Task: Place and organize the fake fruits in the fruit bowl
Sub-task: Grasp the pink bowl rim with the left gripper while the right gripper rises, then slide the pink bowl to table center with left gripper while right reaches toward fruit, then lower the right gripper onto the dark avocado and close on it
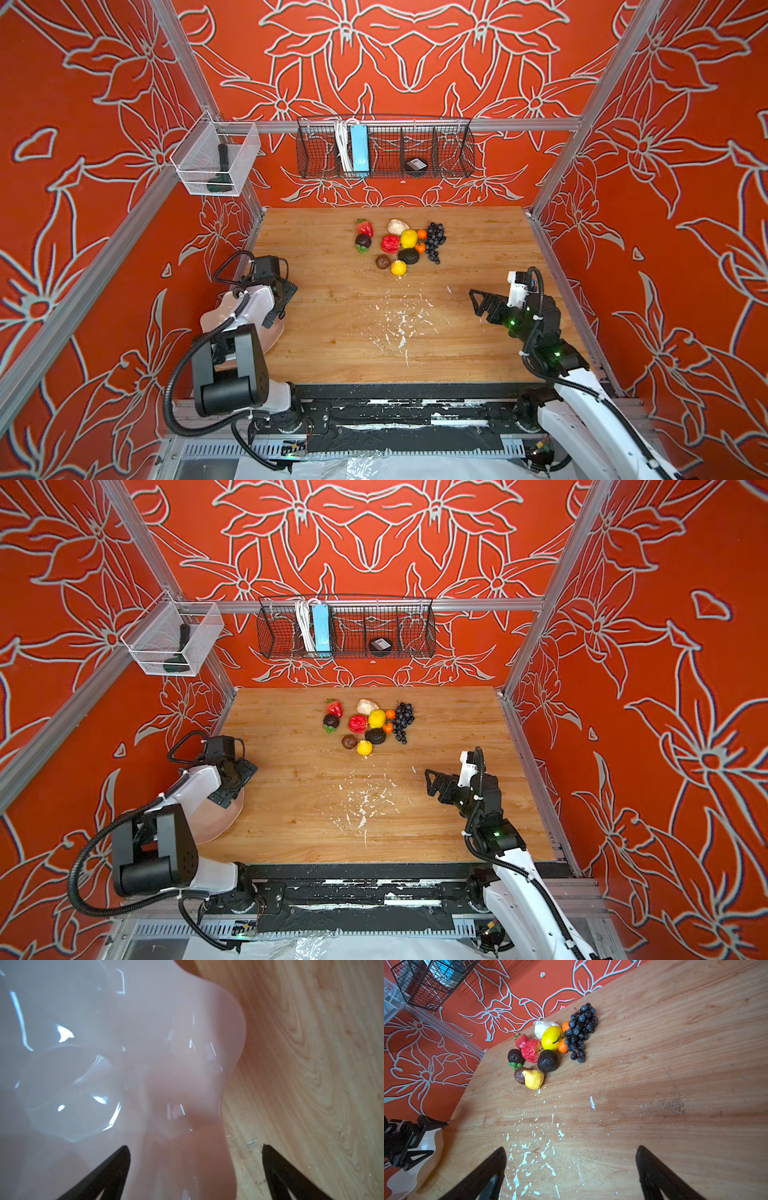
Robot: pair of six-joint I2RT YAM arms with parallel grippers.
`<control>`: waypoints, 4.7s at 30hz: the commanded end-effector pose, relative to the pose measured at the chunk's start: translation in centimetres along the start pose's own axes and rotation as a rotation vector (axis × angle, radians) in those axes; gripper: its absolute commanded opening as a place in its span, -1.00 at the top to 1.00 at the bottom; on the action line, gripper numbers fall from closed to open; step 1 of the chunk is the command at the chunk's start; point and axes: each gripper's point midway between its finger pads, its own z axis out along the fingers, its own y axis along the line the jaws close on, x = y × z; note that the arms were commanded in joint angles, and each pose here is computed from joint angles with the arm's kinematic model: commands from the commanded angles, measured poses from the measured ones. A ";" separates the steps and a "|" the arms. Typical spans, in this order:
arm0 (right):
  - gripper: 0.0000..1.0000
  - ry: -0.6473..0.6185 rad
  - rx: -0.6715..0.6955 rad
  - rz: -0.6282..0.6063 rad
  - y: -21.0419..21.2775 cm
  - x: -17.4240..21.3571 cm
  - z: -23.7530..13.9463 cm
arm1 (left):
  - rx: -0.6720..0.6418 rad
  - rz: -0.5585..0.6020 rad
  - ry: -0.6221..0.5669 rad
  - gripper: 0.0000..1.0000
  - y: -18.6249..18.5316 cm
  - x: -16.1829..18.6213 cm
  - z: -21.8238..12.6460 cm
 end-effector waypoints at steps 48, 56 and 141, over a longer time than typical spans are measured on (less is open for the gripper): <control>-0.95 0.159 0.030 0.077 0.6 0.7 1.0 | 0.515 0.483 0.285 -0.97 -6.3 24.0 -9.2; -0.95 0.165 0.033 0.066 1.0 0.2 0.5 | 0.586 0.605 0.351 -0.98 -8.3 30.1 -11.8; 0.10 0.676 0.206 -0.538 10.8 5.9 27.5 | 0.718 0.530 -0.311 -0.97 -1.0 12.2 -15.3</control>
